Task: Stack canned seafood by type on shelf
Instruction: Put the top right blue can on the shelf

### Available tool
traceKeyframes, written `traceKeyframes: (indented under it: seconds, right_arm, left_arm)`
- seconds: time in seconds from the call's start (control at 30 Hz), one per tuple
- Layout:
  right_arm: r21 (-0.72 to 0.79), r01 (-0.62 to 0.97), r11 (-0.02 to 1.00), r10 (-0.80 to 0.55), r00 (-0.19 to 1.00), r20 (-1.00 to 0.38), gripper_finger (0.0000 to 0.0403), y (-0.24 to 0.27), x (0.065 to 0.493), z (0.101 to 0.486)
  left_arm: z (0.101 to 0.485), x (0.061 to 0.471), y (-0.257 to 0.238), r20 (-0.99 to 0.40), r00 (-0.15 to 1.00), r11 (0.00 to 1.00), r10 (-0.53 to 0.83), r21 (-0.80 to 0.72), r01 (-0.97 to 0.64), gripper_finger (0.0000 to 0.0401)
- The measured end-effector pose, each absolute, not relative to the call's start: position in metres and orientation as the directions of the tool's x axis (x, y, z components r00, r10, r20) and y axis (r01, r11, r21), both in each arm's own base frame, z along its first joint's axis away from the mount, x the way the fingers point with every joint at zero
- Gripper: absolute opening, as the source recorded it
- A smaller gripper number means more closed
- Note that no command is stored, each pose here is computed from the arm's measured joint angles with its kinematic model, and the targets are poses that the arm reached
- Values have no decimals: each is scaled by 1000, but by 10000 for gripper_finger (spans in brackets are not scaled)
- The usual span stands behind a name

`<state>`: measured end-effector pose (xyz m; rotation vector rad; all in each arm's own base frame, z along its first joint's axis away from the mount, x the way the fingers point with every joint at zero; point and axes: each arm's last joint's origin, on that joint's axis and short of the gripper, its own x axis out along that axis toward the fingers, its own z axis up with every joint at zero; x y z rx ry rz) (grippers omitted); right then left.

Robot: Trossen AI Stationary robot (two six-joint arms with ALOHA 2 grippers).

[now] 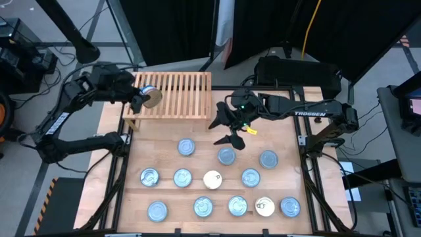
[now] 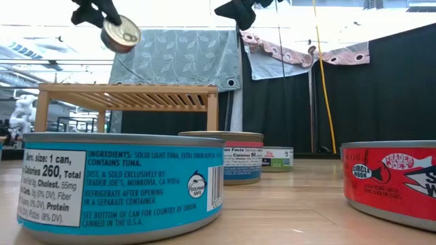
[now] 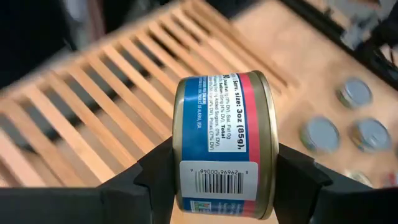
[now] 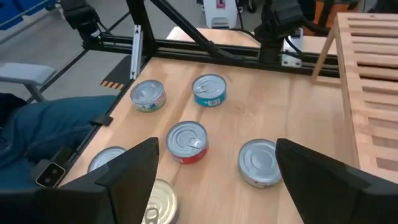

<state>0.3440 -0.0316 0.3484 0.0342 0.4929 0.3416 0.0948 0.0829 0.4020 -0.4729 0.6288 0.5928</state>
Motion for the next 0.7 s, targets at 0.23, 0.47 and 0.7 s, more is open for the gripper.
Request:
traceKeyframes:
  seconds: [0.23, 0.47, 0.7]
  right_arm:
    - [116, -319, 941, 336, 822, -461, 313, -29, 344, 348]
    - [142, -311, 940, 339, 792, -508, 313, -29, 341, 343]
    - [161, -309, 937, 345, 762, -547, 313, -27, 340, 326]
  left_arm:
    - [380, 99, 127, -779, 561, 677, 280, -254, -691, 201]
    - [363, 84, 167, -828, 495, 557, 265, -287, -779, 201]
    - [362, 65, 169, -789, 584, 585, 191, -386, -713, 201]
